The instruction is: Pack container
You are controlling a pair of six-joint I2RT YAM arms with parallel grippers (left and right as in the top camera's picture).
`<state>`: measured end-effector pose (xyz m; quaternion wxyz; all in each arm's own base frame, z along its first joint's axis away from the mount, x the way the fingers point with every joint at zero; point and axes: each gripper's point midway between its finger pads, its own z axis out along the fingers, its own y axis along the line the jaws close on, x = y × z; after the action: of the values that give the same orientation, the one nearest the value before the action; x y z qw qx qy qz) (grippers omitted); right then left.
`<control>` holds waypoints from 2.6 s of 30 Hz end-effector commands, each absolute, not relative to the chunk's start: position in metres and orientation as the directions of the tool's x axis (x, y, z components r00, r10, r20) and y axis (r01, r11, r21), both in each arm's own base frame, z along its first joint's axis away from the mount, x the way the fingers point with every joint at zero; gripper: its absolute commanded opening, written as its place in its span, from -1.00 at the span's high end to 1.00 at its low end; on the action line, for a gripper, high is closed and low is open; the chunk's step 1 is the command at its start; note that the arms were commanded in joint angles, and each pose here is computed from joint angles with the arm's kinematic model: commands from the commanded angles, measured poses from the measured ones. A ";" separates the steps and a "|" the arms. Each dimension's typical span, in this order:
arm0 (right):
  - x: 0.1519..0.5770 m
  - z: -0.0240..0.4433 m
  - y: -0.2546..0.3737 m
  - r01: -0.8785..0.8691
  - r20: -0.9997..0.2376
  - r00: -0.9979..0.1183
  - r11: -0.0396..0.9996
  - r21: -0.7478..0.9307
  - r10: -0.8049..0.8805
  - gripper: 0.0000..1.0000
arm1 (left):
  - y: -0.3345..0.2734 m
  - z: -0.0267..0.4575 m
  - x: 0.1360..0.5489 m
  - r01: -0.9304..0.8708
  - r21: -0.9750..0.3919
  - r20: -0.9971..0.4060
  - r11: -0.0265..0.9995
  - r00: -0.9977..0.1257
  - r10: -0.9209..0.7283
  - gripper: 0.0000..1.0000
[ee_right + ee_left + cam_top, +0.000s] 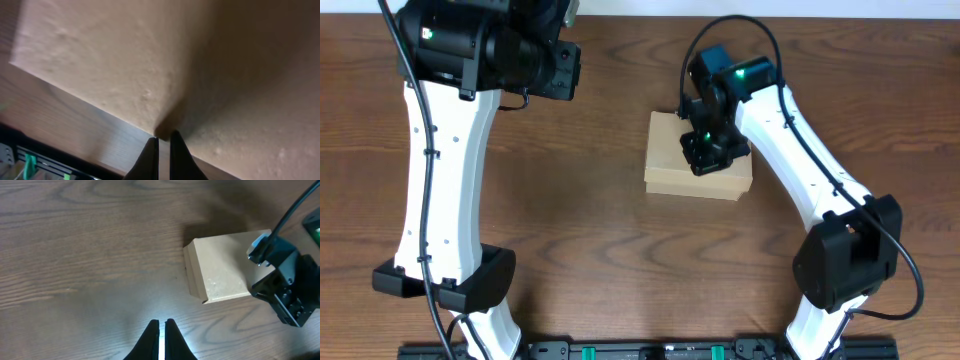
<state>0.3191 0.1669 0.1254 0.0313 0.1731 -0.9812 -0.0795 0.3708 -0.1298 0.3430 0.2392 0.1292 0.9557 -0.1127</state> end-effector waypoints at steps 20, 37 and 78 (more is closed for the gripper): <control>0.317 0.107 0.165 -0.317 0.044 -0.944 0.937 0.150 -0.326 0.97 | -0.124 0.343 0.370 0.284 -0.130 -0.483 0.950 -0.855 0.189 0.88; 0.379 0.303 0.059 -0.037 -0.380 -0.920 0.986 -0.162 -0.097 0.83 | -0.079 0.383 0.335 0.175 0.029 -0.559 0.984 -0.813 0.161 0.88; 0.177 0.233 -0.002 0.222 -0.471 -0.857 0.975 0.029 0.210 0.24 | -0.036 0.254 0.140 -0.012 -0.159 -0.520 0.987 -0.849 -0.094 0.88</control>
<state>0.1721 0.0023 0.2402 -0.2426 -0.1017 -0.9648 0.0015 0.1300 -0.0342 0.2660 0.2764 -0.0197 0.9577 -0.0774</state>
